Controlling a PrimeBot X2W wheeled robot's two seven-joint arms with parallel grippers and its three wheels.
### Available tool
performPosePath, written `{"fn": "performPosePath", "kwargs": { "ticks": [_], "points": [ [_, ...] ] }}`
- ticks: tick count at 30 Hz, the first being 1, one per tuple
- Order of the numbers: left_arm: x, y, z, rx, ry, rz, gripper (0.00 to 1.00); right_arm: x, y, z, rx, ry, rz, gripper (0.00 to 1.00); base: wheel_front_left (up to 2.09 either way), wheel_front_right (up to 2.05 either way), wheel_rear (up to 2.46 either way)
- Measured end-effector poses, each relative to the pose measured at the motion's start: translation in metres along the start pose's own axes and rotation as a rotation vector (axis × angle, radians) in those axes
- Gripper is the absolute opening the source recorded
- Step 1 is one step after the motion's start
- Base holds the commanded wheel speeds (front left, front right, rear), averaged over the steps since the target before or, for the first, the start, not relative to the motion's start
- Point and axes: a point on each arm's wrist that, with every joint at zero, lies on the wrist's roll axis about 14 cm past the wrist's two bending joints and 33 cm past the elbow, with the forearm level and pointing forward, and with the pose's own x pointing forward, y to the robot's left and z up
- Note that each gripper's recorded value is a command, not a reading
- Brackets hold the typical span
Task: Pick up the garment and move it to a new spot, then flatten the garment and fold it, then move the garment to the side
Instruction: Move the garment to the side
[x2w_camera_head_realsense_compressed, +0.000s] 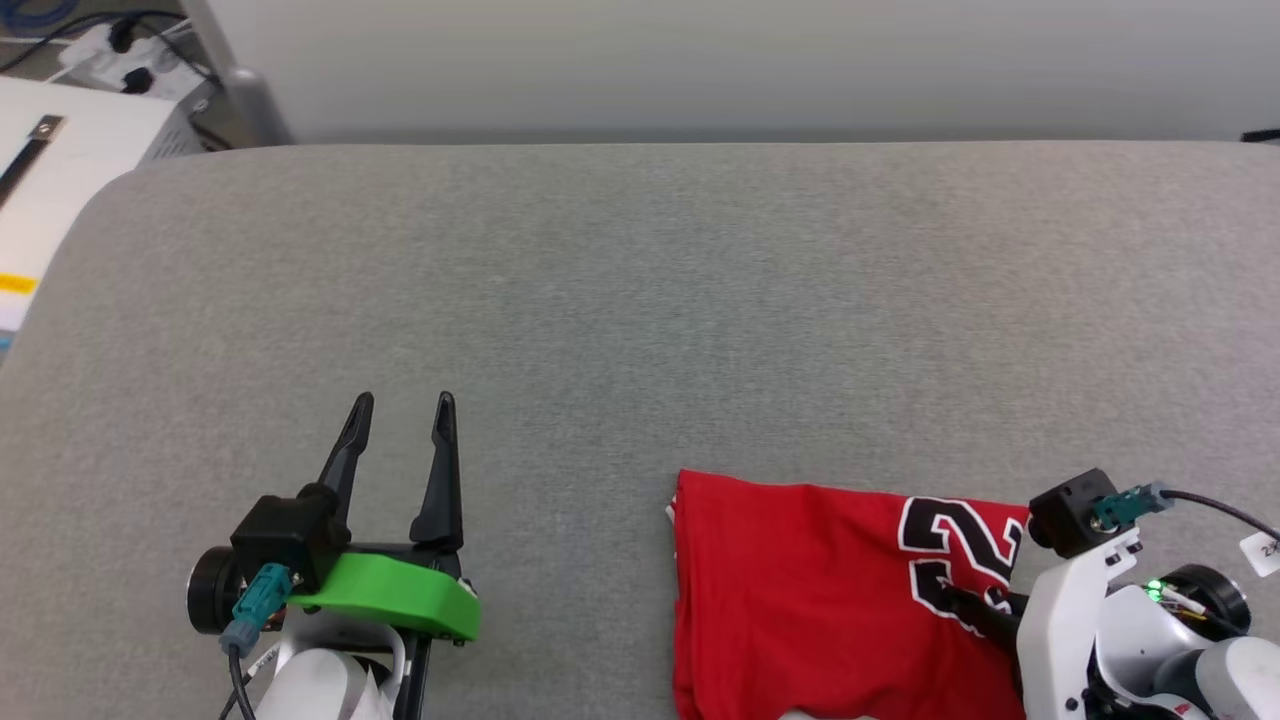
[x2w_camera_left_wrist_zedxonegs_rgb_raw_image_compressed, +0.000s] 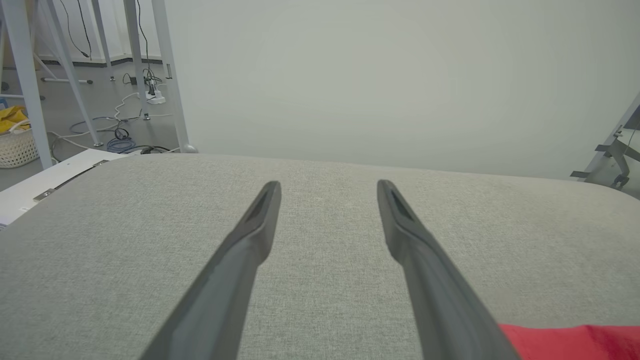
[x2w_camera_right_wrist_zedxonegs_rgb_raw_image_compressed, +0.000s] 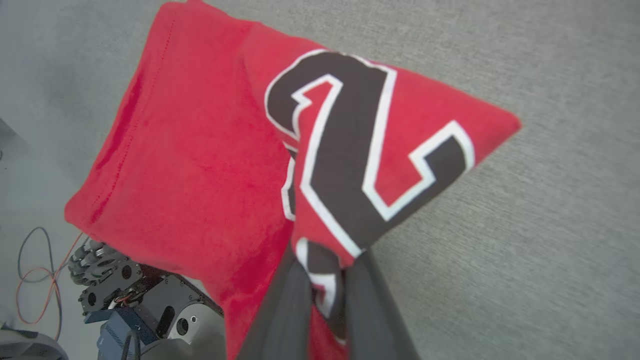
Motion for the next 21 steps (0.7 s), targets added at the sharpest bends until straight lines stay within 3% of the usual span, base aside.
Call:
{"fn": "performPosePath", "kwargs": {
  "ticks": [13,21],
  "points": [
    [0.048,-0.104,-0.014,-0.05,0.004,-0.317,1.0,-0.078,-0.092,0.008,0.068,-0.083,-0.335,0.0,0.0,0.0,0.0],
    [0.076,-0.158,-0.033,-0.093,0.03,-0.485,1.0,-0.126,-0.178,0.01,0.089,-0.098,-0.605,0.0,0.0,0.0,0.0]
  ]
}}
